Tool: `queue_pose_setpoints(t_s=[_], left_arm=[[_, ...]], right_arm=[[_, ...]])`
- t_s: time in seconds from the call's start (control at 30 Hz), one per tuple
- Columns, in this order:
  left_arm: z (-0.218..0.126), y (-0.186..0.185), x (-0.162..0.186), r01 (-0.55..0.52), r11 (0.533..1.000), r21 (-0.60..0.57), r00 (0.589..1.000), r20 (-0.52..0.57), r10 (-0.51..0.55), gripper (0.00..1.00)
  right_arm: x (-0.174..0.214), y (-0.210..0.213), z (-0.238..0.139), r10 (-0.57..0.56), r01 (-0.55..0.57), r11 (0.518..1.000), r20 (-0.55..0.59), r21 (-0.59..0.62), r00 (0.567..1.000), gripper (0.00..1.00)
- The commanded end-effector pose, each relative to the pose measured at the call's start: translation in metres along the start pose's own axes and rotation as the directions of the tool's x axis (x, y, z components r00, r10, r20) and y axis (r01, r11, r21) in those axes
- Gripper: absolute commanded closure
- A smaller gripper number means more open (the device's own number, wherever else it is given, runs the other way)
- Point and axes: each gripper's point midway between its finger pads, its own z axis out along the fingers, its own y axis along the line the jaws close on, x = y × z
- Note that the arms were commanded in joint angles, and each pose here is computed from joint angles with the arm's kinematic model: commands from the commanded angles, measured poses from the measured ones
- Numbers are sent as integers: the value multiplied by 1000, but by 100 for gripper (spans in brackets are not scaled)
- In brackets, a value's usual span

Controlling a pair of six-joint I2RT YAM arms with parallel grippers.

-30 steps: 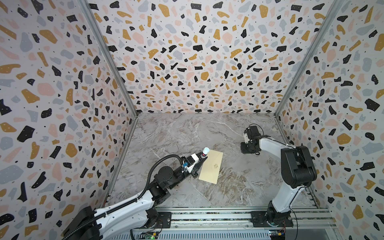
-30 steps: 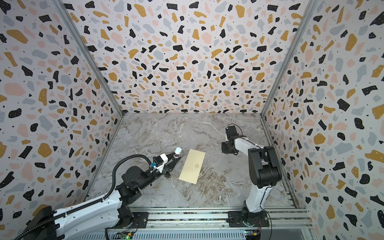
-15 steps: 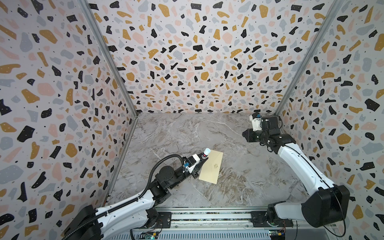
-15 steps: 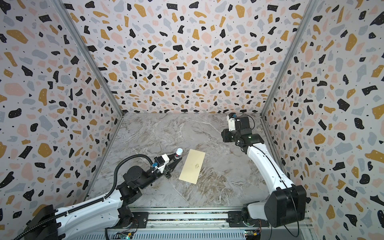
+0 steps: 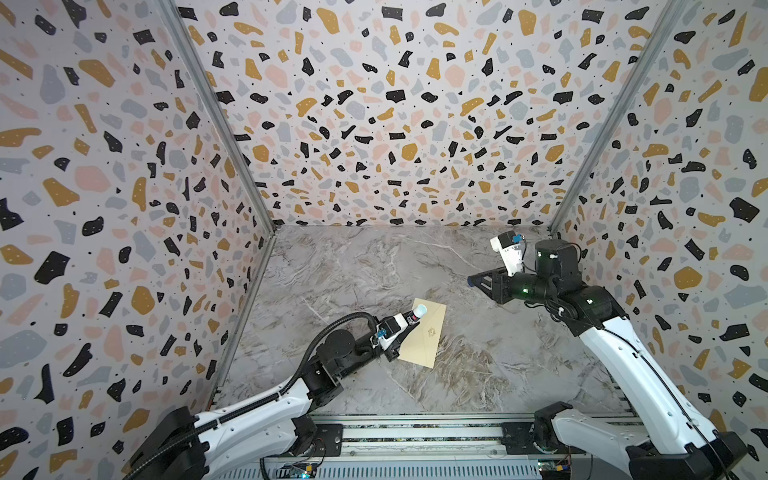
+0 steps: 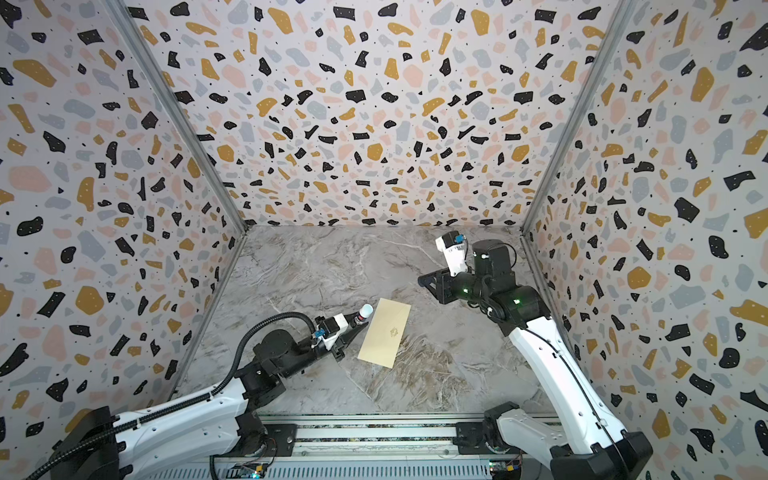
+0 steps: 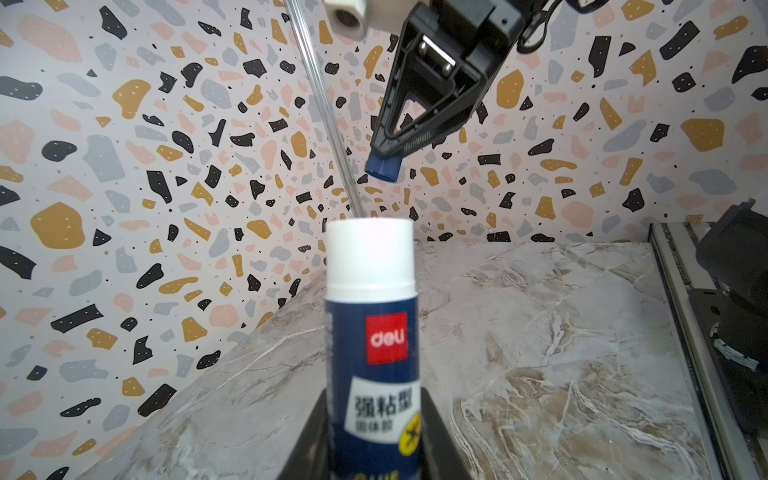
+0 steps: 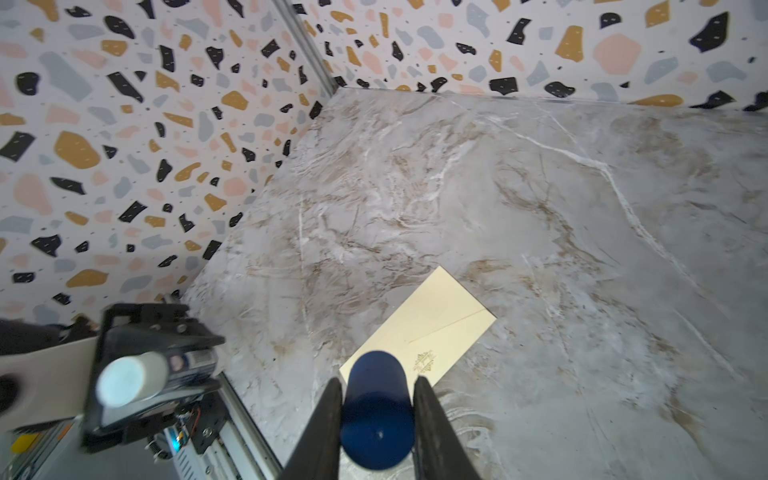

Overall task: Place the letter into the envelope and seal it
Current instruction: 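Carry the blue cap with the right gripper over the glue stick top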

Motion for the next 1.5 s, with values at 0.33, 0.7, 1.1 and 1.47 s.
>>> queue_pose_setpoints(t_s=[0.33,0.7,1.1,1.47], left_arm=[[9,-6,-20,-38,997,60,999,40,35,100],[10,-9,-20,-38,996,78,999,39,35,100],[10,-11,-22,-34,995,91,999,44,30,100],[10,-12,-22,-34,995,95,999,45,30,100]], right_arm=[[25,67,1,-51,32,974,-78,-224,996,78],[37,89,15,-91,57,961,-114,-272,989,79],[38,100,22,-93,54,952,-117,-301,989,79],[43,108,31,-103,55,946,-134,-320,986,79]])
